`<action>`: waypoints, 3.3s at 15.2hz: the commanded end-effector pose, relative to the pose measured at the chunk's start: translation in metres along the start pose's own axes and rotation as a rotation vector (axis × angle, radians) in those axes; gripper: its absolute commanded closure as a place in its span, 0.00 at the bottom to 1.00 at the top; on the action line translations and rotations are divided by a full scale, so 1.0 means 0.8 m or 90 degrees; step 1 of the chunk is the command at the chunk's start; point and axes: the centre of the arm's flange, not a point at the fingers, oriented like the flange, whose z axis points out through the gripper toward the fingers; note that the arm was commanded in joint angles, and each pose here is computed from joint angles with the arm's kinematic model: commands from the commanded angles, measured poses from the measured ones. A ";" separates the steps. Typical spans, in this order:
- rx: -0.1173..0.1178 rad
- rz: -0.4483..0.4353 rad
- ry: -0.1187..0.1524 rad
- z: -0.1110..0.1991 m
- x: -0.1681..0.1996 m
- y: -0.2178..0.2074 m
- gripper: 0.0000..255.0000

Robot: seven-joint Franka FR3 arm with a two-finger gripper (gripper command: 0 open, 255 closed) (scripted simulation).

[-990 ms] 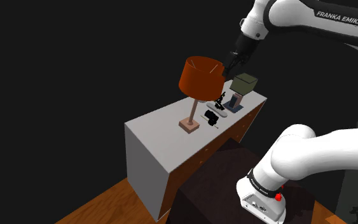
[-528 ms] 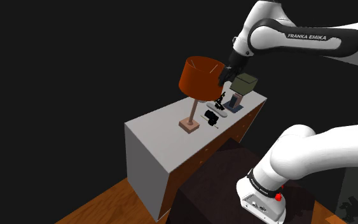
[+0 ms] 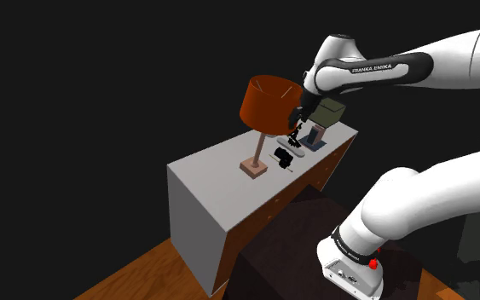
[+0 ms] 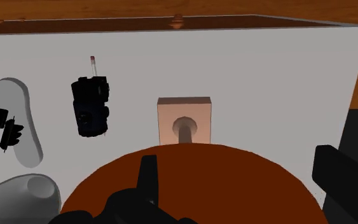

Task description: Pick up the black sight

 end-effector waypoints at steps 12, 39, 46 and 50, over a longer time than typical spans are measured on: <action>-0.021 -0.018 -0.016 0.184 0.036 0.097 0.00; -0.044 -0.038 -0.037 0.445 0.070 0.217 1.00; -0.044 -0.038 -0.037 0.445 0.070 0.217 1.00; -0.044 -0.038 -0.037 0.426 0.072 0.218 1.00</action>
